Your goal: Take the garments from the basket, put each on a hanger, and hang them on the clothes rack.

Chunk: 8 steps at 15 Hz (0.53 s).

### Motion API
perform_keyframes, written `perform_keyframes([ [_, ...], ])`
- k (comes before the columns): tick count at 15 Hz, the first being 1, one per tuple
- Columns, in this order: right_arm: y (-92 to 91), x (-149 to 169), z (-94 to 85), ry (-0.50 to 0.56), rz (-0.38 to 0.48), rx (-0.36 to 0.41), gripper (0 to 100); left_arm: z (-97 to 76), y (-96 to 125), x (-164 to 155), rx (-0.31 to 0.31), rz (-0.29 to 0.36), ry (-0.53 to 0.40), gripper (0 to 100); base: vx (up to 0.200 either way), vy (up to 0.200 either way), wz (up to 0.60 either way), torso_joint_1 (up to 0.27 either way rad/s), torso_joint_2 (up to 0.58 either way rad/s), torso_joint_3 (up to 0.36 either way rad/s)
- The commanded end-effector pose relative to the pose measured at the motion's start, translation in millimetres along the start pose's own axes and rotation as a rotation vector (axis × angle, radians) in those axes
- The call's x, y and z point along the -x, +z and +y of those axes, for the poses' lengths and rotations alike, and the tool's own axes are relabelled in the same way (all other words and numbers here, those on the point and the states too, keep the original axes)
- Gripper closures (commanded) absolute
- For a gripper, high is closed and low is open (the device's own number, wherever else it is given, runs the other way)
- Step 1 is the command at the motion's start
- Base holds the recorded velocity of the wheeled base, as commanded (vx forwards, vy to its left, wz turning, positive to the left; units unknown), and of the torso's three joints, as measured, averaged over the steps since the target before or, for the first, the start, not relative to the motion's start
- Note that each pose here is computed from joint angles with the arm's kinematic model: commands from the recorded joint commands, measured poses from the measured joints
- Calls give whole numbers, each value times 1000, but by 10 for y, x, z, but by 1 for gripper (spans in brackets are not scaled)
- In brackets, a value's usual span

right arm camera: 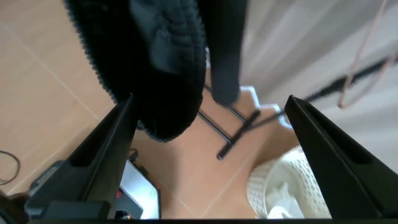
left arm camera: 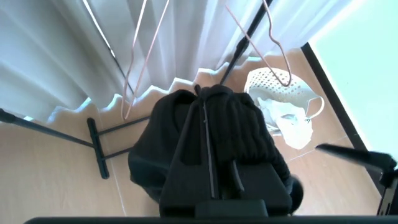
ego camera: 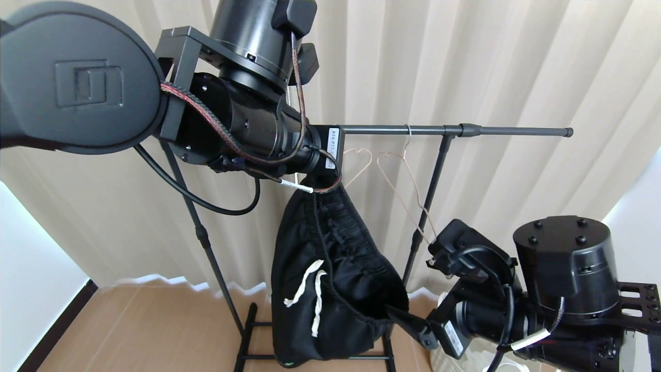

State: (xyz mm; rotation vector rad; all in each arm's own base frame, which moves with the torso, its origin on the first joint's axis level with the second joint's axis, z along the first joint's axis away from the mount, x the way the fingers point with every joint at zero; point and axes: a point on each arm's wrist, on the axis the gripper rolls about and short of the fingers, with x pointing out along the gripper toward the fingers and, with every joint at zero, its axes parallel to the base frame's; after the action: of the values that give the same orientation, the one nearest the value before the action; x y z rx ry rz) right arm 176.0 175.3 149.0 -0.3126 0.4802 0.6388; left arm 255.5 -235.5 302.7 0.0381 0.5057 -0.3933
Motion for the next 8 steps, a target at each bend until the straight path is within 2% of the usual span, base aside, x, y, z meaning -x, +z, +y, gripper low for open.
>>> perform_keyframes([
  [1,-59,5,31,48,-24,6,0,-30,-16,-32,-5,7,-4,100,0,0,0,0,0,0],
  [4,16,3,40,83,-98,-26,0,-127,-63,-8,-27,17,-30,100,0,0,0,0,0,0],
  [8,54,-67,89,96,-108,-65,0,-120,-91,-10,-37,29,-27,100,0,0,0,0,0,0],
])
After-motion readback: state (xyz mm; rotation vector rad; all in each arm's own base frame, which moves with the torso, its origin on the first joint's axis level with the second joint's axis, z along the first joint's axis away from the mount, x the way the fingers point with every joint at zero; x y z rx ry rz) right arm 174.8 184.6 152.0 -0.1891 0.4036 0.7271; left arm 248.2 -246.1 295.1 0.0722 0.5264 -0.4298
